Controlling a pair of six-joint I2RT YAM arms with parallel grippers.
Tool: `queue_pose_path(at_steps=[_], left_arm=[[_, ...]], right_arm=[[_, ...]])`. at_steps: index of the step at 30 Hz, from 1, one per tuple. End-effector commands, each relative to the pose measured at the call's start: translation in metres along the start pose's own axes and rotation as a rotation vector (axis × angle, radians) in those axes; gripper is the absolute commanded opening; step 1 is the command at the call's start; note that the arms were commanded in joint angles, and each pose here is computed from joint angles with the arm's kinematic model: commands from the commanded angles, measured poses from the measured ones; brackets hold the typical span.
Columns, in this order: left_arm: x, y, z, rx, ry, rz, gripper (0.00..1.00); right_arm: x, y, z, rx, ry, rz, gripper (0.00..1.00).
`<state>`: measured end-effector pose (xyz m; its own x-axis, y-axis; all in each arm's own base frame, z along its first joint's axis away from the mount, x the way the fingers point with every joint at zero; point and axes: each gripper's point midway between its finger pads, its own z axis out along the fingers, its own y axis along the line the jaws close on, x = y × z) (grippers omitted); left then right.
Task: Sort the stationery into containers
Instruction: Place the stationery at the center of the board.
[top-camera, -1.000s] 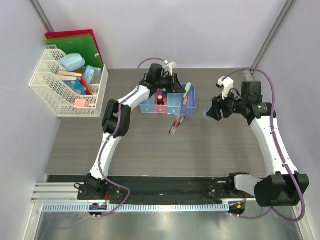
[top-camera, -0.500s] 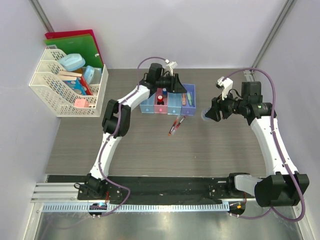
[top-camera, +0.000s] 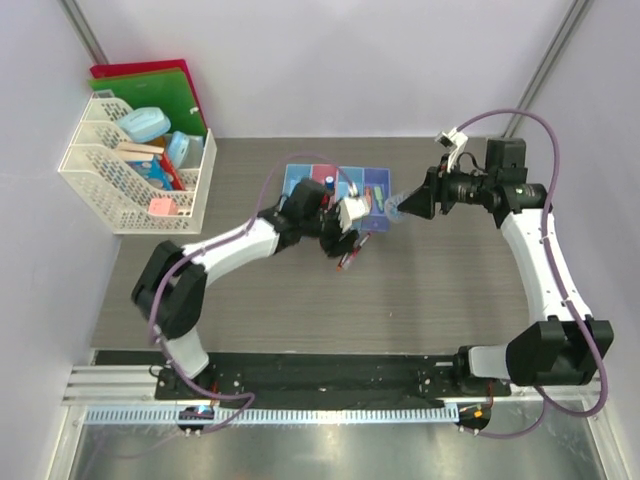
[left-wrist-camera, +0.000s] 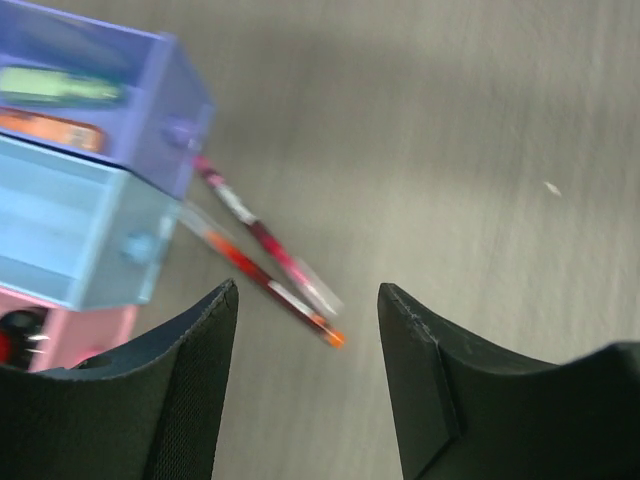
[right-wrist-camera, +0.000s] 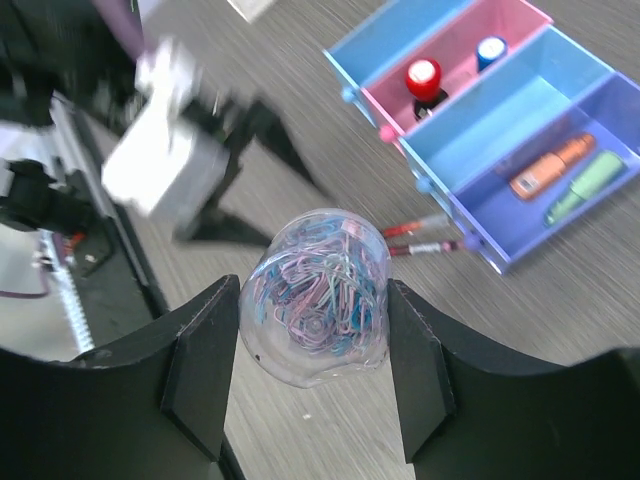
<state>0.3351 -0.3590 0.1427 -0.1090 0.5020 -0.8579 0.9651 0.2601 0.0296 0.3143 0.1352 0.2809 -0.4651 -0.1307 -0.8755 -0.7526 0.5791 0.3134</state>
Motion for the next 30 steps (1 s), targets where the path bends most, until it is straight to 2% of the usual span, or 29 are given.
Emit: queue_pose_path(at_steps=[1, 6, 12, 14, 22, 27, 30], left_arm=[[0.004, -0.01, -0.02, -0.098, -0.001, 0.174, 0.59], [-0.022, -0.029, -0.052, -0.126, -0.101, 0.2, 0.57], [-0.035, -0.017, -0.073, -0.243, -0.14, 0.246, 0.55], [-0.045, -0.015, -0.08, -0.277, -0.191, 0.258, 0.53], [-0.033, -0.03, -0.071, -0.253, -0.259, 0.235, 0.55], [-0.028, -0.037, -0.062, -0.228, -0.282, 0.237, 0.54], [-0.032, -0.046, -0.058, -0.21, -0.298, 0.251, 0.59]], right_arm=[[-0.044, 0.026, -0.006, -0.196, -0.1, 0.014, 0.18], [-0.047, 0.022, -0.005, -0.306, -0.106, 0.095, 0.15], [-0.04, 0.017, 0.001, -0.424, -0.098, 0.18, 0.13], [-0.033, 0.011, 0.007, -0.464, -0.085, 0.233, 0.13], [-0.014, 0.001, 0.027, -0.563, -0.046, 0.349, 0.1], [-0.009, 0.007, 0.04, -0.598, -0.019, 0.348, 0.08], [-0.003, 0.017, 0.05, -0.633, 0.011, 0.355, 0.08]])
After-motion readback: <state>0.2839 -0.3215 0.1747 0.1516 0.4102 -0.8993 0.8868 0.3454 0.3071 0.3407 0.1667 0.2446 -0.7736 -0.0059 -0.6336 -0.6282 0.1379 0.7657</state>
